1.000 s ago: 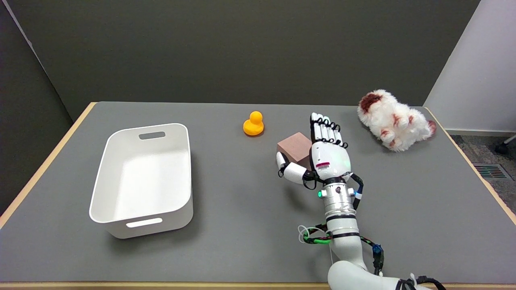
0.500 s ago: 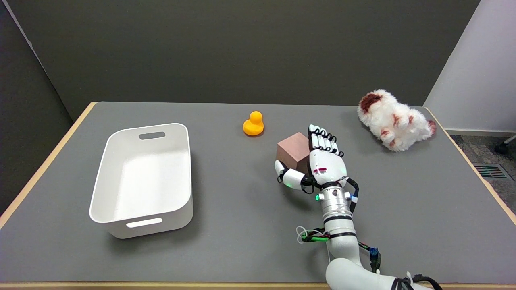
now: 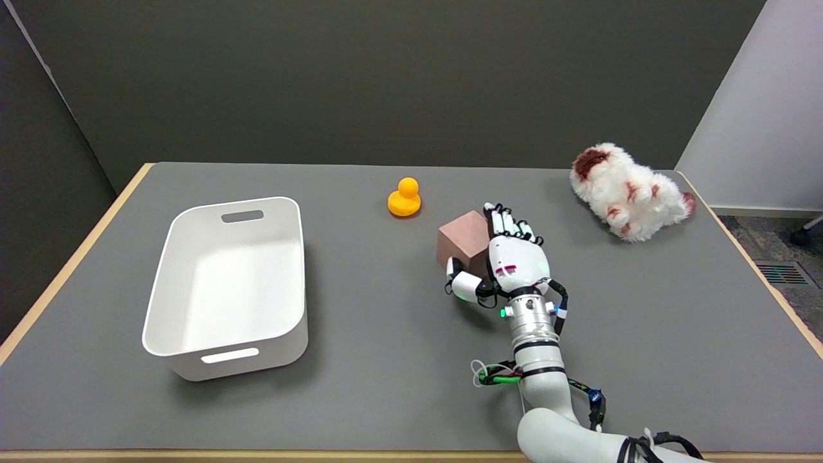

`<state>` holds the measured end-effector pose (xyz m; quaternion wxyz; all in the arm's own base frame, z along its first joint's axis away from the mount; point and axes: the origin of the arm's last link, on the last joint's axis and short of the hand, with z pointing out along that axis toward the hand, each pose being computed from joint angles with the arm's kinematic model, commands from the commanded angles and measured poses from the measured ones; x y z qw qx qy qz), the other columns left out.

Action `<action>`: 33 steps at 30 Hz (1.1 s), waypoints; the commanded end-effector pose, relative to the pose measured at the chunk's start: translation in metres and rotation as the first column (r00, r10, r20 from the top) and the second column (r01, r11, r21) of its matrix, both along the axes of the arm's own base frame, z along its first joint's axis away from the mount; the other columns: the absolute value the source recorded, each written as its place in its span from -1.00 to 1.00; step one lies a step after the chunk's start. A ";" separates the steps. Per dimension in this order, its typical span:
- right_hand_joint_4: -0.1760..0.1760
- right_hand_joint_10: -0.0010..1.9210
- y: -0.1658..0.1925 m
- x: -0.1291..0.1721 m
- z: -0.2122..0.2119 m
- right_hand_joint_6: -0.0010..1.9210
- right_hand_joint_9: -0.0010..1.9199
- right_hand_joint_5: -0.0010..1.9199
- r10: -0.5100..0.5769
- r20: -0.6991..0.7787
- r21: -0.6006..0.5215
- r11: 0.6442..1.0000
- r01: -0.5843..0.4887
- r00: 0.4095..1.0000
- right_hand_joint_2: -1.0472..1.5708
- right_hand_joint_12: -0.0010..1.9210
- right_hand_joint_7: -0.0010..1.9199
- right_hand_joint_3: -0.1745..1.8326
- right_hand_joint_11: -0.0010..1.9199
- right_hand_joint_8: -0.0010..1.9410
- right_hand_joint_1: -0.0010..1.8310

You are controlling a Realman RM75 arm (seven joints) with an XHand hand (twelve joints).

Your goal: Pick up wooden cube.

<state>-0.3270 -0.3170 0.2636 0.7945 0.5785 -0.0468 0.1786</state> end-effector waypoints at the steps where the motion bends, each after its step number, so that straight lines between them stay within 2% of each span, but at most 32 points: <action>1: -1.00 0.62 -0.007 0.011 0.000 -0.09 -0.52 -0.92 0.069 -0.137 0.043 0.997 -0.064 0.988 0.51 0.92 -1.00 -0.05 -1.00 0.64 -0.04; 2: -1.00 0.66 -0.008 0.012 0.000 0.06 -0.50 -0.92 0.072 -0.136 0.044 0.997 -0.066 0.988 0.52 0.93 -1.00 -0.07 -1.00 0.68 -0.01; 3: -1.00 0.76 -0.008 0.012 0.001 0.08 -0.49 -0.89 0.077 -0.132 0.046 0.996 -0.071 0.988 0.50 0.98 -1.00 0.01 -1.00 0.78 0.06; 4: -1.00 0.85 -0.009 0.013 0.001 0.23 -0.48 -0.82 0.080 -0.128 0.048 0.996 -0.075 0.988 0.54 1.00 -1.00 -0.04 -1.00 0.85 0.07; 6: -1.00 0.99 -0.011 0.015 0.003 0.95 -0.44 -0.61 0.090 -0.124 0.047 0.995 -0.084 0.988 0.84 1.00 -0.99 -0.55 -1.00 0.88 -0.06; 8: -1.00 0.88 -0.013 0.017 0.003 0.43 -0.33 -0.36 0.098 -0.126 0.049 0.995 -0.092 0.987 0.83 1.00 -0.58 -0.75 -1.00 0.99 0.21; 9: -1.00 0.89 -0.015 0.019 0.004 0.40 -0.33 -0.34 0.104 -0.132 0.051 0.994 -0.098 0.986 0.83 1.00 -0.56 -0.77 -1.00 1.00 0.22; 13: -1.00 0.92 -0.019 0.027 0.007 0.41 -0.30 -0.35 0.129 -0.149 0.055 0.991 -0.122 0.981 0.82 1.00 -0.55 -0.75 -0.99 1.00 0.22; 17: -1.00 0.92 -0.022 0.035 0.009 0.43 -0.28 -0.37 0.157 -0.162 0.065 0.987 -0.148 0.974 0.85 1.00 -0.52 -0.82 -0.90 1.00 0.23; 24: -1.00 0.94 -0.024 0.040 0.010 0.46 -0.19 -0.41 0.178 -0.146 0.070 0.983 -0.169 0.973 0.82 1.00 -0.48 -0.73 -0.84 1.00 0.22; 33: -1.00 0.97 -0.025 0.060 0.008 0.50 -0.19 -0.46 0.253 -0.159 0.112 0.965 -0.238 0.954 0.81 1.00 -0.45 -0.68 -0.82 1.00 0.21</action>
